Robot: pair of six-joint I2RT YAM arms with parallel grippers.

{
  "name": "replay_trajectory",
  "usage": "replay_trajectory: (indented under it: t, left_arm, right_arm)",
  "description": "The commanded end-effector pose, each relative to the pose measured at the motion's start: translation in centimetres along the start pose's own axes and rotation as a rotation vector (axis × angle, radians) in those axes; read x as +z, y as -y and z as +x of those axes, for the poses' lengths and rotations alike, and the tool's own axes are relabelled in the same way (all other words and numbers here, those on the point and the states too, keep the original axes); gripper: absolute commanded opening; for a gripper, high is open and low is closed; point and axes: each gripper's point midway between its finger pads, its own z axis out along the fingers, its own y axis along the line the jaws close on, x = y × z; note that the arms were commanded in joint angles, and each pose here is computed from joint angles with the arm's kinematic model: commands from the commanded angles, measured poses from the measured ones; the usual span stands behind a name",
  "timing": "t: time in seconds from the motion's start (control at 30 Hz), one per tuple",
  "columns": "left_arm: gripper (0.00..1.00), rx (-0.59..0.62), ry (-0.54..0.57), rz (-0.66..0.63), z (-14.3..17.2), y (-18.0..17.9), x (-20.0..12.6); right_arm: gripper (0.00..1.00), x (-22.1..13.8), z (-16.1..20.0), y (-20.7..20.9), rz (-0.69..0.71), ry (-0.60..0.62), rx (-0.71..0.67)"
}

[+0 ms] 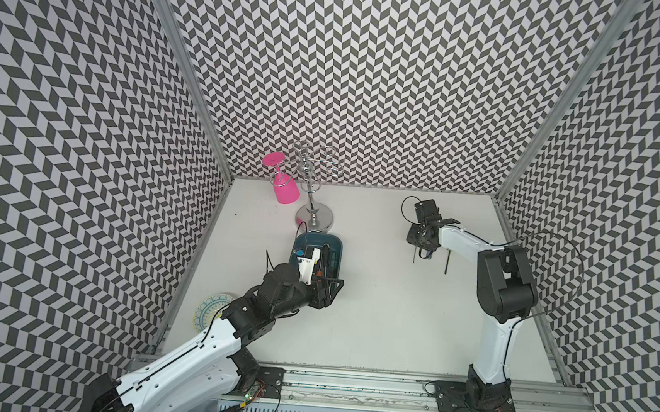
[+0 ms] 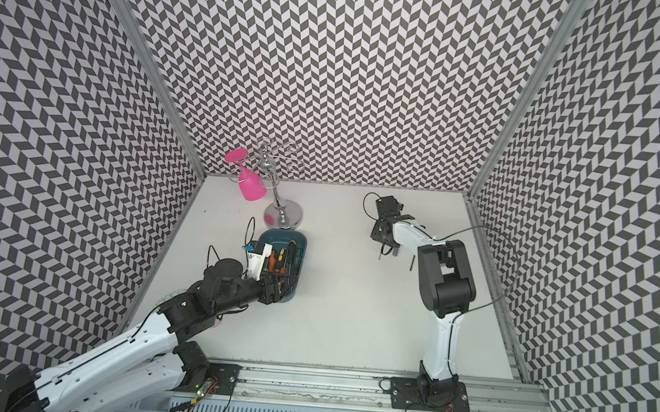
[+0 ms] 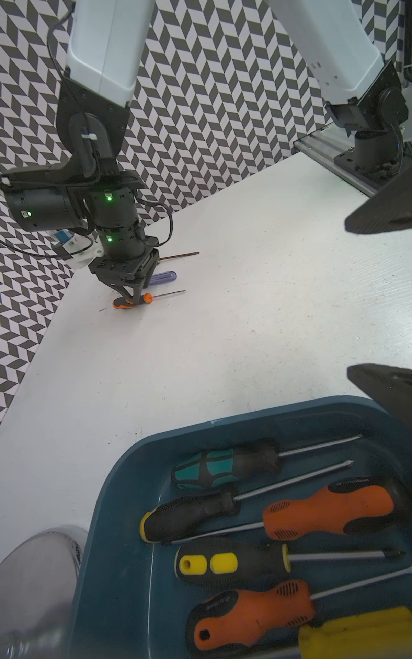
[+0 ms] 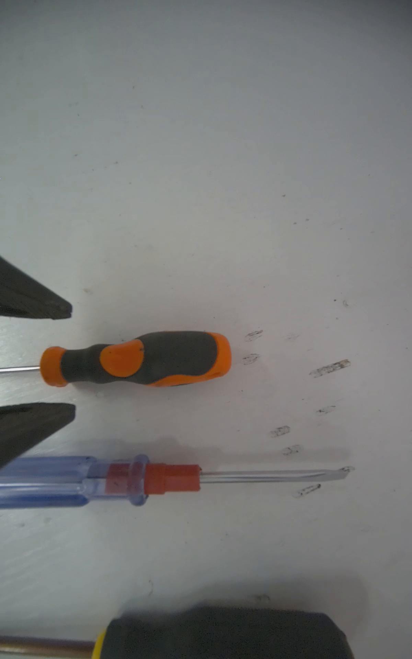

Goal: Put the screwdriver on the desktop into the storage box
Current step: Pick up the screwdriver from the center of the board.

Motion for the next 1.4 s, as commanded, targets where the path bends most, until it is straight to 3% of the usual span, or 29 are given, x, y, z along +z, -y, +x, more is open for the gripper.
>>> replay_trajectory:
  t: [0.0, 0.3, 0.7, 1.07, 1.37]
  left_arm:
    - [0.61, 0.004, 0.018, 0.015, -0.2, 0.3, 0.0]
    - [0.61, -0.005, 0.019, 0.004, -0.2, 0.0, 0.2]
    - [0.61, -0.015, 0.020, 0.009, -0.3, 0.1, 0.4]
    - [0.61, -0.016, 0.055, 0.007, -1.7, 0.6, 0.3]
    - [0.64, -0.004, 0.087, 0.024, -3.7, 1.8, 1.1]
  right_arm:
    - [0.41, 0.9, -0.3, 0.2, 0.018, 0.000, -0.013]
    - [0.36, 2.2, 0.6, 0.1, 0.012, -0.032, -0.028]
    - [0.15, 1.9, 1.8, -0.4, -0.047, -0.059, -0.047]
    - [0.11, -5.4, 1.1, -2.7, -0.279, 0.026, -0.059]
    - [0.10, -12.5, 2.9, -4.5, -0.553, 0.074, -0.091]
